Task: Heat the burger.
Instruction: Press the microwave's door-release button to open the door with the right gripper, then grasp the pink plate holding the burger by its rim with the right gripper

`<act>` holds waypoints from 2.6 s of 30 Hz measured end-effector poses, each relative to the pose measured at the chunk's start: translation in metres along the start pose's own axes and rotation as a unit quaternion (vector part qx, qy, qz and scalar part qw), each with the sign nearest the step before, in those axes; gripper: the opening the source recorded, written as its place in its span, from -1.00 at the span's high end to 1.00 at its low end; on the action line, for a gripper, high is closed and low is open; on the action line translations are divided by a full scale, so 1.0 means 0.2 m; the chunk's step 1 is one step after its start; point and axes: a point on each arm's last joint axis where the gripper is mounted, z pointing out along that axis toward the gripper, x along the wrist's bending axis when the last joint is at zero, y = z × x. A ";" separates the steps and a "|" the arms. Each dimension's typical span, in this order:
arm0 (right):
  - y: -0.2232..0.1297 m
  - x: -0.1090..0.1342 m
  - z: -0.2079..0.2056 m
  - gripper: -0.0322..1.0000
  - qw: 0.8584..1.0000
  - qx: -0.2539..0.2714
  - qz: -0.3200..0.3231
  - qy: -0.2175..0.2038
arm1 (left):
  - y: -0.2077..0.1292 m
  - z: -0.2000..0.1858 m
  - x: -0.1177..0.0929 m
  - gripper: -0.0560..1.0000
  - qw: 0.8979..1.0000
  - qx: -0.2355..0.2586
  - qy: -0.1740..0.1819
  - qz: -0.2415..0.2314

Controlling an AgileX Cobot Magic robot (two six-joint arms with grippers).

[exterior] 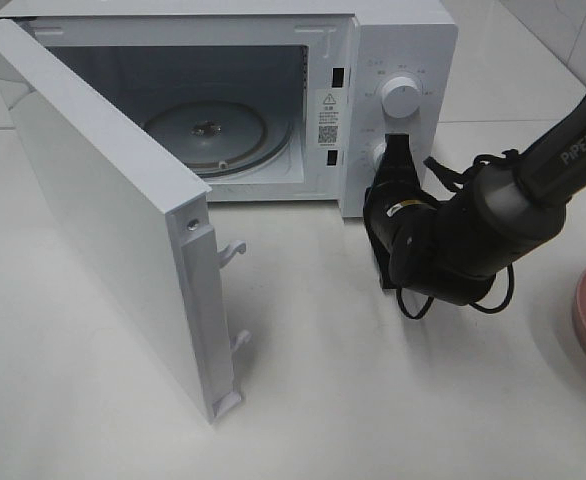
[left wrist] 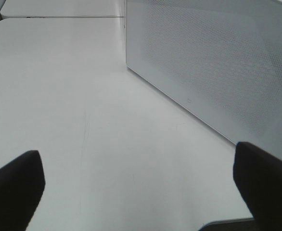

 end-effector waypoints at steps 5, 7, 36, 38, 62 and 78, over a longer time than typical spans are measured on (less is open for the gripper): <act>-0.01 0.00 -0.01 0.93 1.000 0.002 0.004 -0.007 | 0.00 0.00 0.00 -0.97 1.000 0.000 0.000 0.000; -0.01 0.00 -0.02 0.93 1.000 0.002 0.001 -0.008 | 0.00 0.00 0.00 -0.97 1.000 0.000 0.000 0.000; 0.19 0.07 -0.45 0.92 0.978 0.080 -0.187 -0.040 | 0.00 0.00 0.00 -0.97 1.000 0.000 0.000 0.000; 0.19 0.09 -0.47 0.92 0.970 0.093 -0.220 -0.045 | 0.00 0.00 0.00 -0.97 1.000 0.000 0.000 0.000; 0.31 0.23 -0.50 0.86 0.761 0.302 -0.563 -0.113 | 0.00 0.00 0.00 -0.97 1.000 0.000 0.000 0.000; 0.30 0.38 -0.55 0.04 0.550 0.419 -0.706 -0.152 | 0.00 0.00 0.00 -0.97 1.000 0.000 0.000 0.000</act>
